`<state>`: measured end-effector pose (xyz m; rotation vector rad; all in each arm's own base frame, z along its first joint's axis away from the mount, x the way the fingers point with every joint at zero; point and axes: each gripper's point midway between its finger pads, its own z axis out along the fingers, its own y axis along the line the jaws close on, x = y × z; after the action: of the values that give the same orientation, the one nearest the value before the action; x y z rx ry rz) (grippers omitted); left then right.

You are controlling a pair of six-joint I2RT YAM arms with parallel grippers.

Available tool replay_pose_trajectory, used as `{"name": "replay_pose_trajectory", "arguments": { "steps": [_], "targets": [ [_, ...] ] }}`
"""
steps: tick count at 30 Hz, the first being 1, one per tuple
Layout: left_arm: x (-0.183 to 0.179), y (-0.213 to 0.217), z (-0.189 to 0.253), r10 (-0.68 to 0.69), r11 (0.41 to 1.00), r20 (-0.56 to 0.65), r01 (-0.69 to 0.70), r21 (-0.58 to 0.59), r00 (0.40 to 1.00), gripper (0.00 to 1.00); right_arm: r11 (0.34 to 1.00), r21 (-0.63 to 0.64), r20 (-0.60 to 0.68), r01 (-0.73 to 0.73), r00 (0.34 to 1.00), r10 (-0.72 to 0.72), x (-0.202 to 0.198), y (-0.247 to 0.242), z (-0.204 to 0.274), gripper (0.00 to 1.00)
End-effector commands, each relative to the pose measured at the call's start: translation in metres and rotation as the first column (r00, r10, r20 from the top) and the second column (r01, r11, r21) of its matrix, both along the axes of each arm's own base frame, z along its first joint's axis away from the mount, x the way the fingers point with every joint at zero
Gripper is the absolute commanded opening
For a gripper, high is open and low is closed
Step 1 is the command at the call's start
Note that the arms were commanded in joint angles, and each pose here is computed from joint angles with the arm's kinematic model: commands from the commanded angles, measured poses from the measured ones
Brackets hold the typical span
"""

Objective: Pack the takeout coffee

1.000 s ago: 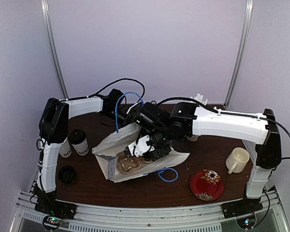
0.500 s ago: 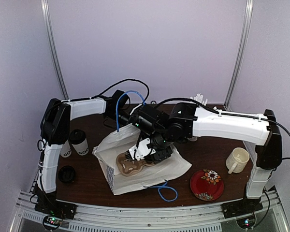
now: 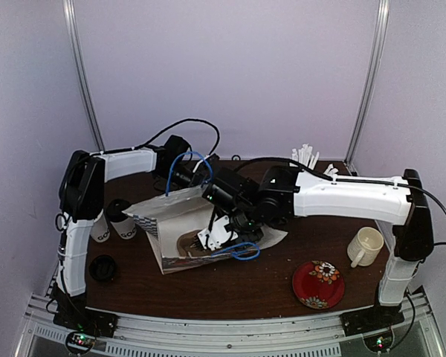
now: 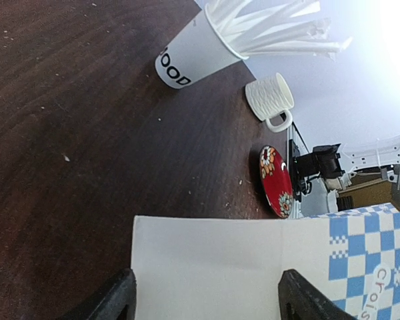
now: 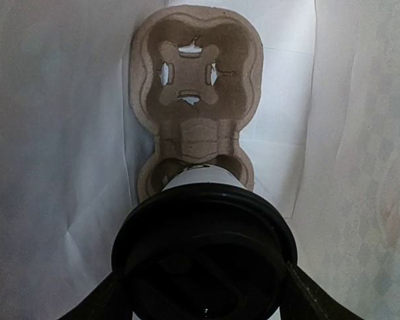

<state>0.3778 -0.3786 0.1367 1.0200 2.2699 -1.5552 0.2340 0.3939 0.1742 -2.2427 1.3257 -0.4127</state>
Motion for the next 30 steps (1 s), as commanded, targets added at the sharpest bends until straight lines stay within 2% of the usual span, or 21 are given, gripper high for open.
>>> {"name": "replay_pose_trajectory", "arguments": {
  "steps": [1,8,13,16,21,26,30],
  "targets": [
    [0.016,0.007,0.032,0.034,0.998,0.082,-0.030,-0.055,0.996,0.77,1.000,-0.001,0.055,0.020,0.998,-0.020,0.014,-0.004,0.004,0.51],
    [0.030,0.019,0.031,0.074,0.996,0.081,-0.070,-0.050,0.994,0.77,0.999,0.027,0.019,0.033,0.999,-0.033,0.026,-0.002,-0.001,0.50],
    [0.054,0.045,0.038,0.166,0.986,0.124,-0.165,-0.018,0.978,0.77,0.998,0.047,-0.014,0.048,0.999,-0.047,0.039,-0.002,-0.004,0.51],
    [0.068,0.068,0.052,0.228,0.973,0.167,-0.230,-0.012,0.959,0.77,0.998,0.048,-0.044,0.051,0.998,-0.049,0.045,-0.001,-0.009,0.51],
    [0.095,0.118,0.082,0.376,0.918,0.274,-0.397,0.020,0.885,0.78,0.995,0.060,-0.146,0.076,0.987,-0.066,0.051,0.002,-0.013,0.50],
    [0.088,0.147,0.123,0.443,0.881,0.363,-0.472,-0.008,0.820,0.79,0.993,0.034,-0.231,0.114,0.967,-0.103,0.059,0.003,-0.020,0.50],
    [0.069,0.153,0.147,0.447,0.879,0.402,-0.476,-0.031,0.799,0.80,0.989,0.049,-0.320,0.142,0.940,-0.119,0.064,0.008,-0.022,0.50]
  ]
}}
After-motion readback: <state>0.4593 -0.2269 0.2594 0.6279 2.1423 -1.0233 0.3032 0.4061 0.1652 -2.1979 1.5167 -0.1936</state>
